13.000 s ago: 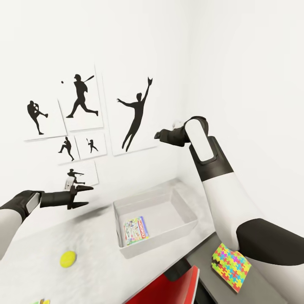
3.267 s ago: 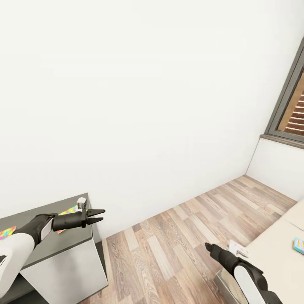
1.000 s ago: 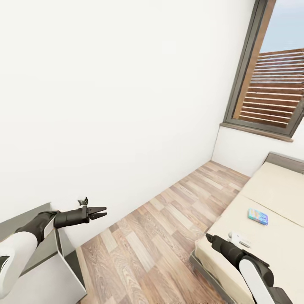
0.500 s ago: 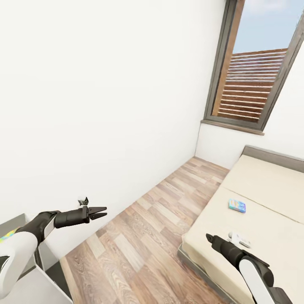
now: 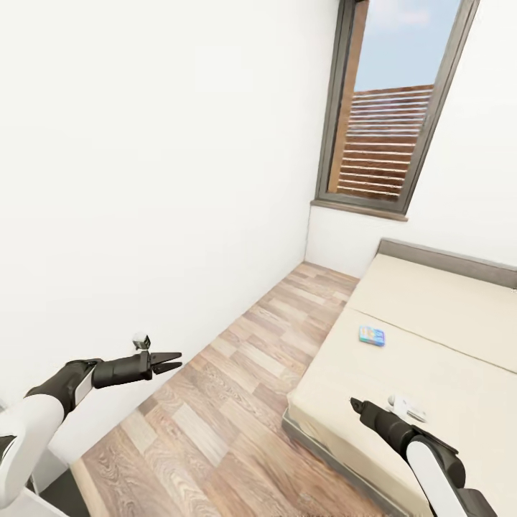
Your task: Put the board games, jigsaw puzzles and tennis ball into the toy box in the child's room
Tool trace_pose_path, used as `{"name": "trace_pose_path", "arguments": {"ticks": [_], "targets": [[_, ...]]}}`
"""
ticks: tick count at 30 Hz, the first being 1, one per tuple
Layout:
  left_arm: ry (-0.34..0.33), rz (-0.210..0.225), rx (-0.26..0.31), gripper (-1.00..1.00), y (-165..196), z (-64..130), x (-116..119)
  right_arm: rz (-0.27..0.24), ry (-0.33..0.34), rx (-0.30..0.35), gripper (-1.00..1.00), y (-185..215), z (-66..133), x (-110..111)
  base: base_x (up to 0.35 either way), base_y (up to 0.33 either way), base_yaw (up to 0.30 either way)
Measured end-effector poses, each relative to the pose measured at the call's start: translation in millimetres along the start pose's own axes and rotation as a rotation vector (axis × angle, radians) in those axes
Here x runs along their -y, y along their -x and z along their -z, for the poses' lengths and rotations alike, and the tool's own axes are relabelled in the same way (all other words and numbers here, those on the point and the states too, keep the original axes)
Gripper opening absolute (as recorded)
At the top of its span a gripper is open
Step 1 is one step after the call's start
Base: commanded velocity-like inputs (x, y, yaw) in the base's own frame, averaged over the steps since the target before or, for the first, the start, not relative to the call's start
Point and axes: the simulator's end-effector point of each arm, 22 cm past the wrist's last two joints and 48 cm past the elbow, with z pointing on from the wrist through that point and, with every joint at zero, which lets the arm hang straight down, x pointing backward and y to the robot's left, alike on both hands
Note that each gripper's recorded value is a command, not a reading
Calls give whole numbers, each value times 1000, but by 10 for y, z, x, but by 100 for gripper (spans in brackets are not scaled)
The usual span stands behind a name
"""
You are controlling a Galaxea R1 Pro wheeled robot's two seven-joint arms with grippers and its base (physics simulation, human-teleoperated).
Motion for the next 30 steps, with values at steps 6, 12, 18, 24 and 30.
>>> {"name": "trace_pose_path", "arguments": {"ticks": [6,12,18,24,30], "targets": [[2,2,0,100,-5,3,-15,1,-2,-3,100,-12,-9,9,0,0,-268],[-3,-18,-2,100,-15,-23,-18,1,-4,-5,100,-21,-17,16,0,0,-268],[-3,-27,-4,100,-25,-34,-30,2,-6,-7,100,-30,-24,21,0,0,-268],[2,-26,-4,100,-29,-23,-52,1,-7,-10,100,-39,-31,25,0,0,-268],[2,-25,-4,100,-33,-21,-64,2,-9,-11,100,-47,-38,31,0,0,-268]]}}
